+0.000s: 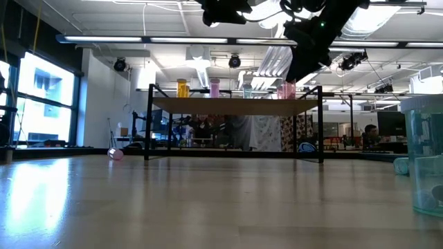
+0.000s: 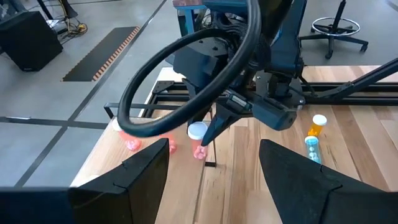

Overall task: Pick and place medicine bottles onto shelf by color
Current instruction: Put the pink medicine bottle on the shelf aligned with the other pink medicine bottles

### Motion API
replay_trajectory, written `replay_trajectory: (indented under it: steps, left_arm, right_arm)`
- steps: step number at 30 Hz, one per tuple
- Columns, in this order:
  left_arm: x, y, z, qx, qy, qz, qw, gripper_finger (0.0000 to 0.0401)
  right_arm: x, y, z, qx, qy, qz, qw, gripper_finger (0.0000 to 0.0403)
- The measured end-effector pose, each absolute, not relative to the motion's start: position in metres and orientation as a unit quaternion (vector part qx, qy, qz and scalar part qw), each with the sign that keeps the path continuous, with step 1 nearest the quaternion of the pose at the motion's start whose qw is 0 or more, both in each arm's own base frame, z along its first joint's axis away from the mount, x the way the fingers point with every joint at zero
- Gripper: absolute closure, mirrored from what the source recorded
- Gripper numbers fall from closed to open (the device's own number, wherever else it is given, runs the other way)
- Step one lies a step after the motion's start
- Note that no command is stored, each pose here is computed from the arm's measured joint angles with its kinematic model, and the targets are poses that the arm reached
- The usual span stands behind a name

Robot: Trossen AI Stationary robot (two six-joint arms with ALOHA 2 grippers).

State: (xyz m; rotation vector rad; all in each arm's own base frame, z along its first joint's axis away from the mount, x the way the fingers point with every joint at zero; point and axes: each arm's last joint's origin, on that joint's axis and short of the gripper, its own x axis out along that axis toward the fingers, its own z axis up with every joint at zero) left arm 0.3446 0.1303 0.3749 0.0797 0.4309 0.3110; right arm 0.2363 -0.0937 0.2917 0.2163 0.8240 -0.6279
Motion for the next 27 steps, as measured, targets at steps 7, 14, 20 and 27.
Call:
replay_trajectory:
  steps: [7,14,20,27]
  left_arm:
    - [0.3446,0.1303,0.3749,0.039,0.213,0.154,0.964,0.0160]
    - [0.3446,0.1303,0.3749,0.039,0.213,0.153,0.964,0.0160]
    - [0.3446,0.1303,0.3748,0.039,0.213,0.153,0.964,0.0160]
    - [0.3446,0.1303,0.3748,0.039,0.213,0.153,0.964,0.0160]
  right_arm:
    - [0.2358,-0.0956,0.2916,0.096,0.392,-0.315,0.859,0.0299]
    - [0.2341,-0.1007,0.2919,0.105,0.388,-0.321,0.857,0.0299]
    - [0.2328,-0.1037,0.2917,0.124,0.385,-0.318,0.857,0.0299]
    - [0.2328,-0.1034,0.2916,0.126,0.386,-0.316,0.858,0.0296]
